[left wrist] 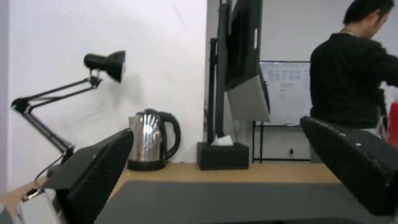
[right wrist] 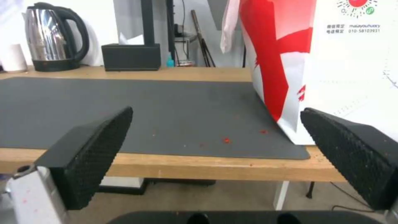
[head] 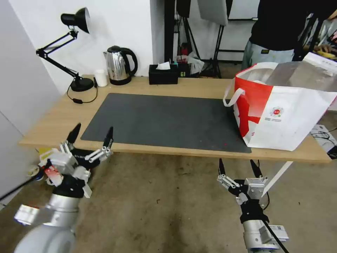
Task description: Pick up the trash from the table and place it into the takeout bag.
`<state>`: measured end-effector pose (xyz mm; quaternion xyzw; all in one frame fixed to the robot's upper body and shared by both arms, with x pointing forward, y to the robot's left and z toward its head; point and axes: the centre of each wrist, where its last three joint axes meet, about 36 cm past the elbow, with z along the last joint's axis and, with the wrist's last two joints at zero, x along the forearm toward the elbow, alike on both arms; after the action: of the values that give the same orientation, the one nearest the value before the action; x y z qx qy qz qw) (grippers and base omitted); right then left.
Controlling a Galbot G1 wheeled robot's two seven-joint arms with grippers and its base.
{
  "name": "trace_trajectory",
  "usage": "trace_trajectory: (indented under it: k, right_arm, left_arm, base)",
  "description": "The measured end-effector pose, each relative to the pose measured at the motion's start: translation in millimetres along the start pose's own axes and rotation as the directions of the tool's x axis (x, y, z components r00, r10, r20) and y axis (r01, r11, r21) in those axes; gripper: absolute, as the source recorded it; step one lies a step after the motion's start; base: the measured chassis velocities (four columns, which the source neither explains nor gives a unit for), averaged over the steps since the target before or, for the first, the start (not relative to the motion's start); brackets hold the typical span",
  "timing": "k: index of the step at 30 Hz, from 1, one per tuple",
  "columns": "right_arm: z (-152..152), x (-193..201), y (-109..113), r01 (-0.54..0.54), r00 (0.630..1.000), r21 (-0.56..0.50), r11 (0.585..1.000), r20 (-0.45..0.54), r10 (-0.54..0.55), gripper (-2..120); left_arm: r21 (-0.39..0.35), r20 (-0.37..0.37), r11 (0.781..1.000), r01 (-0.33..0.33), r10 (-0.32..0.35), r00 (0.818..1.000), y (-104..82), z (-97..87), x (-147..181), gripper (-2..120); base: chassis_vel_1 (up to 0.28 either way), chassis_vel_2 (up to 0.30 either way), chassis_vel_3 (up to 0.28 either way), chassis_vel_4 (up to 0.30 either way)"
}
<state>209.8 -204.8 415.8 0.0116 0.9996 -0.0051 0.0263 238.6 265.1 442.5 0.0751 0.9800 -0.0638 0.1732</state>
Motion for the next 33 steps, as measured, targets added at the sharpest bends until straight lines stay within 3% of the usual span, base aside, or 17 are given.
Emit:
trace_trajectory:
  k: [9,17,33]
  right_arm:
    - [0,0,0,0.0,1.0,0.0,1.0,0.0,0.0,100]
    - [0,0,0,0.0,1.0,0.0,1.0,0.0,0.0,100]
    - [0,0,0,0.0,1.0,0.0,1.0,0.0,0.0,100]
  left_arm:
    - [-0.007,-0.068,0.999,0.047,-0.047,0.997,-17.4,41.8,19,100]
    - [-0.02,-0.132,0.997,0.077,-0.079,0.988,-19.4,62.8,36,100]
    - [-0.023,-0.168,0.996,0.085,-0.088,0.982,-19.6,72.6,43,100]
  base:
    - [0.0,0.0,0.0,0.0]
    - [0.0,0.0,0.0,0.0]
    - [0.0,0.0,0.0,0.0]
